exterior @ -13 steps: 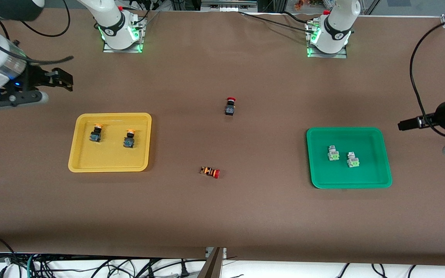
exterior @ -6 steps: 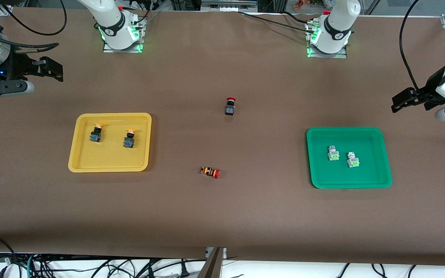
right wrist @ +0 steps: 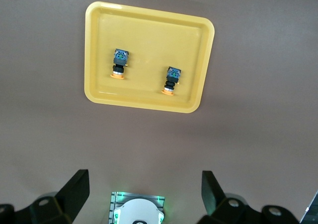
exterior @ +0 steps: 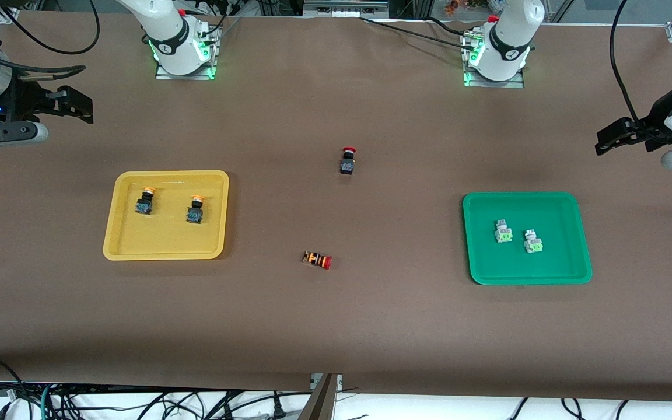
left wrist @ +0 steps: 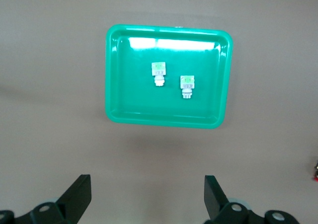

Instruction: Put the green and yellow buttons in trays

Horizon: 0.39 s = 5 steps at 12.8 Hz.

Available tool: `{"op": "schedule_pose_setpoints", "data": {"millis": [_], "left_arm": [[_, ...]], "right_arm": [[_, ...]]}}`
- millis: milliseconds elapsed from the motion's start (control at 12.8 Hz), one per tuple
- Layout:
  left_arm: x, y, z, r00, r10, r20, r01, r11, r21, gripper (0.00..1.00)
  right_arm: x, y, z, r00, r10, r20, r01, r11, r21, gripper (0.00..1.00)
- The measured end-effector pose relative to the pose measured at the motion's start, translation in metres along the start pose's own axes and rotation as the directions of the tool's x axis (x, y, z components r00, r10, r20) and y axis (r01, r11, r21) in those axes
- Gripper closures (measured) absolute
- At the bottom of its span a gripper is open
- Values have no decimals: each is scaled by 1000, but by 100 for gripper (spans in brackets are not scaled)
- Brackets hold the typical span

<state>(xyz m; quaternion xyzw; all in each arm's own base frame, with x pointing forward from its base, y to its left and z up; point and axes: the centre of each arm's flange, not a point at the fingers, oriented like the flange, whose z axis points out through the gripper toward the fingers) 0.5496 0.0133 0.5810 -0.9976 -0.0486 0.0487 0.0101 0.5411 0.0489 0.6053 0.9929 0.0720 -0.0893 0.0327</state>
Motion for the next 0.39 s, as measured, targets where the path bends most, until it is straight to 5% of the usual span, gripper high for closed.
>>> {"op": "schedule_pose_setpoints", "data": {"millis": [390], "left_arm": [[1,-2,3,1000,-4,22,4,1000,1,0]], "right_arm": [[2,0,1,1000,4,1,-4,1000,23,0]]}}
